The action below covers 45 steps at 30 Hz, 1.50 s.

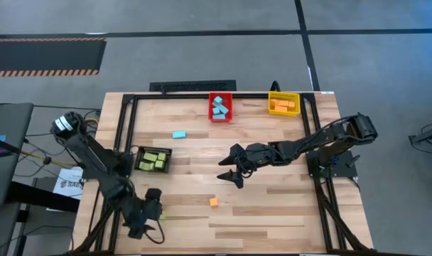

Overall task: Sort & place blocks by color
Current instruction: Put the green block into the black bin

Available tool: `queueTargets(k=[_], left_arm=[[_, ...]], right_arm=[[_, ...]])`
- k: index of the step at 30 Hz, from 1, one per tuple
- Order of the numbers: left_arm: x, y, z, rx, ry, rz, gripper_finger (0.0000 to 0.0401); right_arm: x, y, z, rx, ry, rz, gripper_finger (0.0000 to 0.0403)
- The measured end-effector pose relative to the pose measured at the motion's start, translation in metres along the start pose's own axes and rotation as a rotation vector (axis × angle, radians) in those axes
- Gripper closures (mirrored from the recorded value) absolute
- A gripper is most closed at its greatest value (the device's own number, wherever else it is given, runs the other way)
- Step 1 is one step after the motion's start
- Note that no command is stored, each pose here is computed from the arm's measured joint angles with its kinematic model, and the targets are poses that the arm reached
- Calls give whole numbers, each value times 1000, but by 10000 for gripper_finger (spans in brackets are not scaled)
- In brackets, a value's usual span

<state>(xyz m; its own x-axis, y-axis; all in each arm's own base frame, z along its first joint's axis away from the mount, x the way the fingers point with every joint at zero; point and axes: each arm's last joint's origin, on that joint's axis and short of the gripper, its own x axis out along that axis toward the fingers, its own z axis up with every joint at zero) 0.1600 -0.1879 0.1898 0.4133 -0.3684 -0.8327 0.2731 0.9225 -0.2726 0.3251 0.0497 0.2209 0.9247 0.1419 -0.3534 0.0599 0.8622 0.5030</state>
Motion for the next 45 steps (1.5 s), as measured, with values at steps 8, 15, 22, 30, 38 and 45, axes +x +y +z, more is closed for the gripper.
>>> queueTargets(k=[8, 15, 22, 30, 38, 45], left_arm=[[29, -2, -14, -104, -22, 223, 118], [53, 3, -23, -106, 51, 303, 118], [59, 4, -25, -146, 41, 332, 152], [56, 8, -19, -198, 49, 309, 298], [9, 22, 11, -118, -46, 346, 300], [-58, 83, 9, -485, -124, 688, 300]], right_arm=[[0, 3, -2, -8, 9, 6, 61], [0, 3, -2, -20, 9, 6, 63], [0, 3, -3, -22, 18, 0, 64], [0, 1, -4, -21, 26, -8, 66], [0, 2, -3, -21, 23, -5, 66], [0, 3, -2, 4, 11, 3, 66]])
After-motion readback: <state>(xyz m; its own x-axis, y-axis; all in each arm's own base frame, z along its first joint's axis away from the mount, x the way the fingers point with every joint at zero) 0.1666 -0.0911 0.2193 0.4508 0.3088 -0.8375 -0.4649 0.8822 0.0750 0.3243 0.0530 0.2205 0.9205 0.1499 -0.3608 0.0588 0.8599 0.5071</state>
